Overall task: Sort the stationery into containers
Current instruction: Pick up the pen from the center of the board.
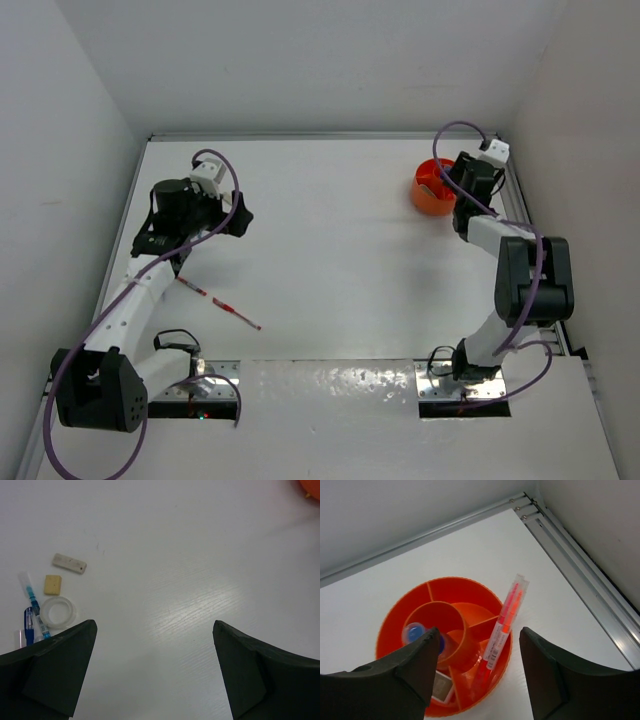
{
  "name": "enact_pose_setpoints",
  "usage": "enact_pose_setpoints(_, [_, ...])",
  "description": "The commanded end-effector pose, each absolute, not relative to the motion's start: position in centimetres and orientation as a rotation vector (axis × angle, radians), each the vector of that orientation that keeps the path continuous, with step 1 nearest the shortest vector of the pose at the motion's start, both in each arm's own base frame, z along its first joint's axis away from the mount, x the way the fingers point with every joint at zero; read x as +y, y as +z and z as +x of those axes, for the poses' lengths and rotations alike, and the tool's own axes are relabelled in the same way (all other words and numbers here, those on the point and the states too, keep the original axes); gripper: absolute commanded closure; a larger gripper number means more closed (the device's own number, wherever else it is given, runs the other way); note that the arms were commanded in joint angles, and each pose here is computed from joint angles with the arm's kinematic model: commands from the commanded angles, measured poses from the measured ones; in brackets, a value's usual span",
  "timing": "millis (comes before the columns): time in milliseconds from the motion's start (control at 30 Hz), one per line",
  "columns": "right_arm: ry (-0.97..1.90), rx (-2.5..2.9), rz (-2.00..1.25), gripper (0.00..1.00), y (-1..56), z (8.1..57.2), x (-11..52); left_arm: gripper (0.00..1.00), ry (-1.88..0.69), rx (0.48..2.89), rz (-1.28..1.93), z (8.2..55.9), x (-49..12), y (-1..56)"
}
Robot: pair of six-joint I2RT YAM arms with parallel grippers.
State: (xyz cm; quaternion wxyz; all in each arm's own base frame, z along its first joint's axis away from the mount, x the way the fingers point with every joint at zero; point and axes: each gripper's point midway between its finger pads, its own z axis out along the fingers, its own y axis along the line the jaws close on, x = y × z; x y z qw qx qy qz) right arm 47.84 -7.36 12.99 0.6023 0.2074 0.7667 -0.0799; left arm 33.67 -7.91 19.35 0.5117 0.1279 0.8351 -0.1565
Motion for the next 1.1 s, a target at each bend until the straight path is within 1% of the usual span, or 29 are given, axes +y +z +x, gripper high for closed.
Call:
enact_pose_setpoints(0, [-0.177, 1.694, 0.406, 0.36, 17.6, 47.4, -5.6, 0.0, -0.339, 1.926, 0.327, 34.4, -7.5, 22.1])
enact_pose_setpoints(33, [-0.185, 1.695, 0.403, 0.35, 17.9, 47.1, -5.7, 0.0, -0.333, 1.929, 0.322, 34.4, -7.3, 22.1])
enact_pose_setpoints(67, [-0.159, 1.704, 0.358, 0.34, 18.5, 46.4, -3.4, 0.0, -0.312, 1.924, 0.298, 34.5, -7.0, 22.4])
enact_pose_setpoints(133, [-0.142, 1.708, 0.315, 0.32, 19.3, 45.5, -1.9, 0.0, -0.279, 1.938, 0.237, 34.6, -6.0, 22.4])
enact_pose_setpoints(233, [-0.058, 1.748, 0.208, 0.3, 19.8, 43.6, 2.4, 0.0, -0.182, 1.996, 0.116, 34.6, -3.8, 21.9])
enact_pose_setpoints(267, [-0.023, 1.782, 0.136, 0.3, 19.5, 42.6, 4.5, 0.01, -0.109, 2.018, 0.056, 34.7, -2.4, 21.9])
enact_pose_setpoints(300, [0.027, 1.807, 0.053, 0.29, 19.2, 42.2, 6.3, 0.04, -0.073, 2.085, 0.035, 34.0, -1.6, 20.8])
enact_pose_setpoints(333, [0.048, 1.83, -0.008, 0.29, 18.8, 41.7, 7.7, 0.26, -0.036, 2.113, 0.025, 33.7, -0.8, 20.5])
enact_pose_setpoints(367, [0.07, 1.865, -0.07, 0.29, 18.1, 40.8, 9.6, 0.4, 0.008, 2.156, 0.078, 33.5, -0.2, 19.8])
enact_pose_setpoints(400, [0.087, 1.881, -0.085, 0.29, 17.7, 40.4, 10.5, 0.5, 0.03, 2.238, 0.124, 32.4, 0.0, 18.4])
enact_pose_setpoints(433, [0.12, 1.899, -0.087, 0.29, 17.3, 39.9, 11.4, 0.61, 0.112, 2.33, 0.116, 32.0, 1.8, 16.5])
enact_pose_setpoints(467, [0.16, 1.91, -0.129, 0.29, 16.8, 39.2, 13.0, 0.62, 0.157, 2.386, 0.129, 31.7, 2.7, 16.1])
enact_pose_setpoints(500, [0.192, 1.915, -0.159, 0.29, 16.5, 38.8, 13.9, 0.59, 0.185, 2.493, 0.115, 30.2, 4.0, 14.6])
enact_pose_setpoints(533, [0.212, 1.914, -0.172, 0.29, 16.4, 38.4, 14.8, 0.55, 0.179, 2.576, 0.138, 30.0, 4.5, 12.9])
enact_pose_setpoints(567, [0.237, 1.921, -0.208, 0.29, 15.9, 37.6, 16.0, 0.52, 0.171, 2.61, 0.19, 29.9, 4.8, 12.7])
enact_pose_setpoints(600, [0.252, 1.92, -0.223, 0.28, 15.9, 37.2, 16.6, 0.45, 0.174, 2.658, 0.185, 29.4, 5.5, 12.0])
enact_pose_setpoints(633, [0.27, 1.922, -0.236, 0.28, 15.7, 36.9, 17.2, 0.43, 0.171, 2.698, 0.187, 29.4, 6.0, 11.0])
enact_pose_setpoints(667, [0.287, 1.926, -0.26, 0.28, 15.3, 36.2, 18.0, 0.43, 0.17, 2.725, 0.188, 29.2, 6.3, 10.6])
enact_pose_setpoints(700, [0.297, 1.925, -0.27, 0.28, 15.3, 35.8, 18.4, 0.47, 0.158, 2.739, 0.183, 29.2, 6.6, 10.5])
enact_pose_setpoints(733, [0.316, 1.916, -0.292, 0.28, 15.6, 35.2, 19.2, 0.52, 0.083, 2.735, 0.22, 29.7, 5.7, 10.5])
enact_pose_setpoints(800, [0.334, 1.927, -0.323, 0.28, 14.9, 34.3, 19.8, 0.53, 0.012, 2.728, 0.395, 29.4, 4.2, 10.7])
enact_pose_setpoints(867, [0.378, 1.937, -0.411, 0.28, 14.1, 33.0, 21.3, 0.51, 0.022, 2.705, 0.528, 28.7, 3.2, 10.9])
enact_pose_setpoints(900, [0.38, 1.949, -0.433, 0.29, 13.8, 32.6, 21.6, 0.47, 0.031, 2.709, 0.583, 28.3, 2.6, 10.7])
enact_pose_setpoints(1000, [0.39, 1.989, -0.473, 0.29, 12.5, 31.7, 22.7, 0.42, 0.075, 2.774, 0.709, 25.9, 2.7, 9.1])
enact_pose_setpoints(1067, [0.405, 2.003, -0.495, 0.28, 12.0, 31.0, 23.5, 0.42, 0.156, 2.809, 0.737, 24.5, 3.7, 7.7])
